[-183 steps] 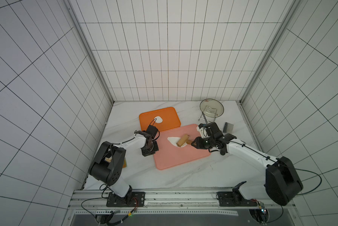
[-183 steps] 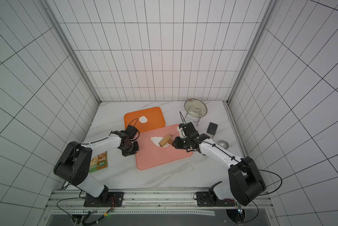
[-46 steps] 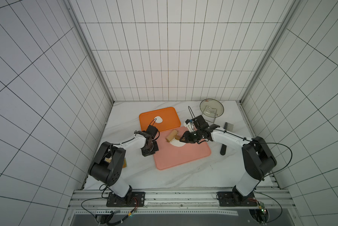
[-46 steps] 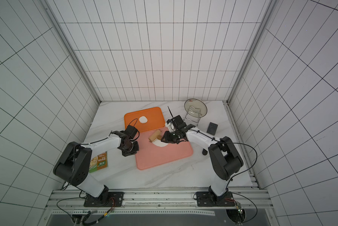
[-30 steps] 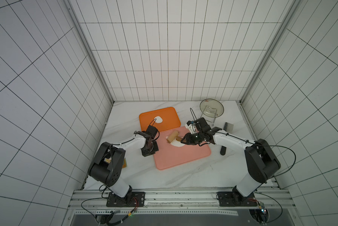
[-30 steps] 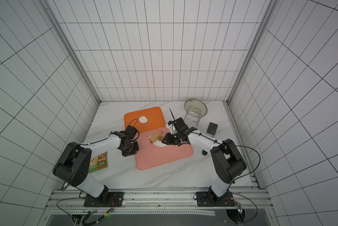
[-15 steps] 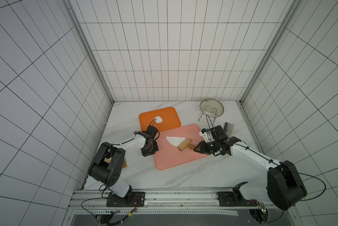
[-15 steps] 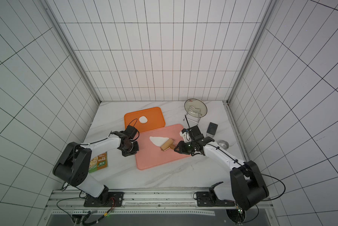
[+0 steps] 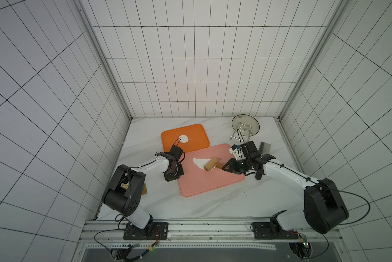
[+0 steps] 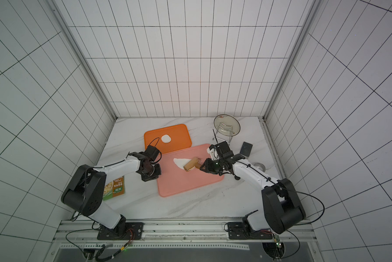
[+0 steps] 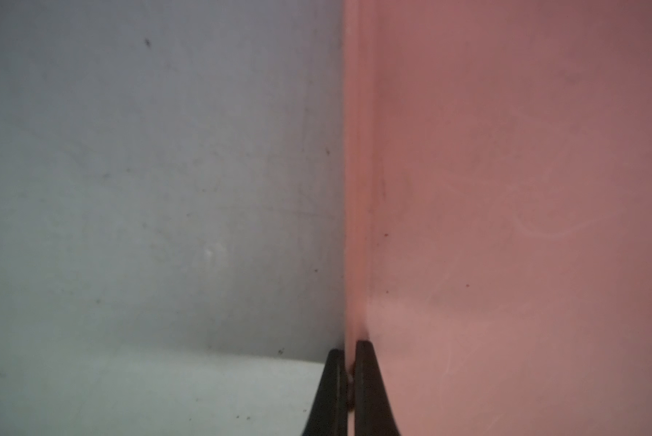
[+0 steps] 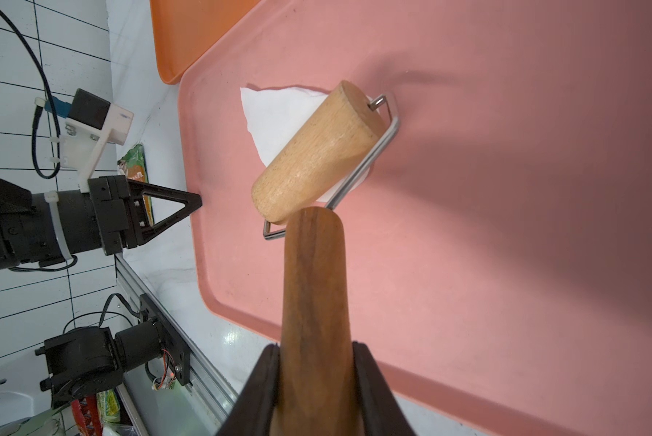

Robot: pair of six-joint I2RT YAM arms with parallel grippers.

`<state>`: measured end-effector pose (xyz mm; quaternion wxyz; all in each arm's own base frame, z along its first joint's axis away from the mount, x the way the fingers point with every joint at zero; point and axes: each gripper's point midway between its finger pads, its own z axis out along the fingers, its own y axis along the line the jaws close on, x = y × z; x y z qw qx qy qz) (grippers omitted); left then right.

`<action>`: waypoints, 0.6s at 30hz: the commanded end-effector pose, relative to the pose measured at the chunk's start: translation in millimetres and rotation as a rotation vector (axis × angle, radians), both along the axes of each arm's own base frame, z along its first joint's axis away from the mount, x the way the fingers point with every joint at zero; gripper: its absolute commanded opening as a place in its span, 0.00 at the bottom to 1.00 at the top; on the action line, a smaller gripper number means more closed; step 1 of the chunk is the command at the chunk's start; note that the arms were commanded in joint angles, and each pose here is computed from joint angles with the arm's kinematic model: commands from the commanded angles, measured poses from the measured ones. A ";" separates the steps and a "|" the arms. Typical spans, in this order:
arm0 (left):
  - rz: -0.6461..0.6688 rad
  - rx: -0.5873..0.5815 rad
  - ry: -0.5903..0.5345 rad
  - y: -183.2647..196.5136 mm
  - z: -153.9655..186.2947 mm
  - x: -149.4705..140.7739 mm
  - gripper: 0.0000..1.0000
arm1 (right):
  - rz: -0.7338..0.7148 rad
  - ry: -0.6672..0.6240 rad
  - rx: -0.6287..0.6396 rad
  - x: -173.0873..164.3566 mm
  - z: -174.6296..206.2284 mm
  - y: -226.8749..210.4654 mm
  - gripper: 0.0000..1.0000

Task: Roll out the dumpling wrappers from the dough
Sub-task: Flatten out the dough on the work surface.

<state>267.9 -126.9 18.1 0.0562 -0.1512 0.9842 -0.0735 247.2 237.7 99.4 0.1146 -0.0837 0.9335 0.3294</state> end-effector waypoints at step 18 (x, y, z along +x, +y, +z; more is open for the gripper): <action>0.033 0.087 -0.013 17.5 -8.9 5.3 0.00 | -0.166 -0.049 -0.186 22.9 20.3 -46.8 0.00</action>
